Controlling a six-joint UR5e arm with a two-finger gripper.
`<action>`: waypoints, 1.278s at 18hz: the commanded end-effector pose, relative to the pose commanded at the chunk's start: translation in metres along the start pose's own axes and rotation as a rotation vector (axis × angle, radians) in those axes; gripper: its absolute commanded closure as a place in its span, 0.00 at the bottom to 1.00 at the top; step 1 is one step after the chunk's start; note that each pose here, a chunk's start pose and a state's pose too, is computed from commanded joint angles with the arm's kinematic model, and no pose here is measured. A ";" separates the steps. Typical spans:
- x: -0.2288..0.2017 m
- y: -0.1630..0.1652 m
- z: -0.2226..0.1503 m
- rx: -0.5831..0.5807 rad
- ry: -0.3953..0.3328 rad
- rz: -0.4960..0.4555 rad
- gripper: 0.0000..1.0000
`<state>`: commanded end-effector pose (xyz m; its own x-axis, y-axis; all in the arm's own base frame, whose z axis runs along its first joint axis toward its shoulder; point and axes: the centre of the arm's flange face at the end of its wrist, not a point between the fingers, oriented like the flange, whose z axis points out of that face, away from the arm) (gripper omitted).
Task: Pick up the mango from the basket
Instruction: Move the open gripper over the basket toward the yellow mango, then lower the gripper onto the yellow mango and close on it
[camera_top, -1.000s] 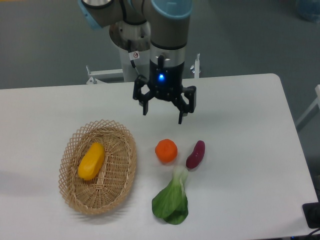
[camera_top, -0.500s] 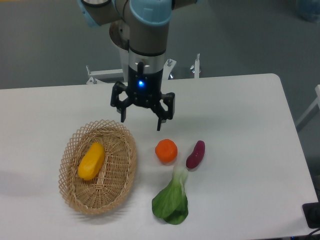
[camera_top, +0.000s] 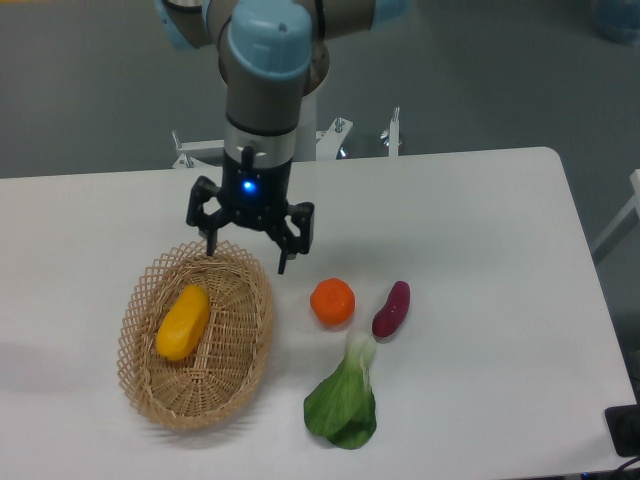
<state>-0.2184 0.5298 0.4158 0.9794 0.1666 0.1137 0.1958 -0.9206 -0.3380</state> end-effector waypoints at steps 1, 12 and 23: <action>0.007 -0.003 0.008 -0.004 0.005 -0.006 0.00; 0.050 -0.007 0.125 -0.123 0.011 0.038 0.00; 0.067 0.012 0.185 -0.202 -0.065 0.082 0.00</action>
<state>-0.1413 0.5951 0.2462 0.9941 0.1042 0.0309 0.1077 -0.9830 -0.1486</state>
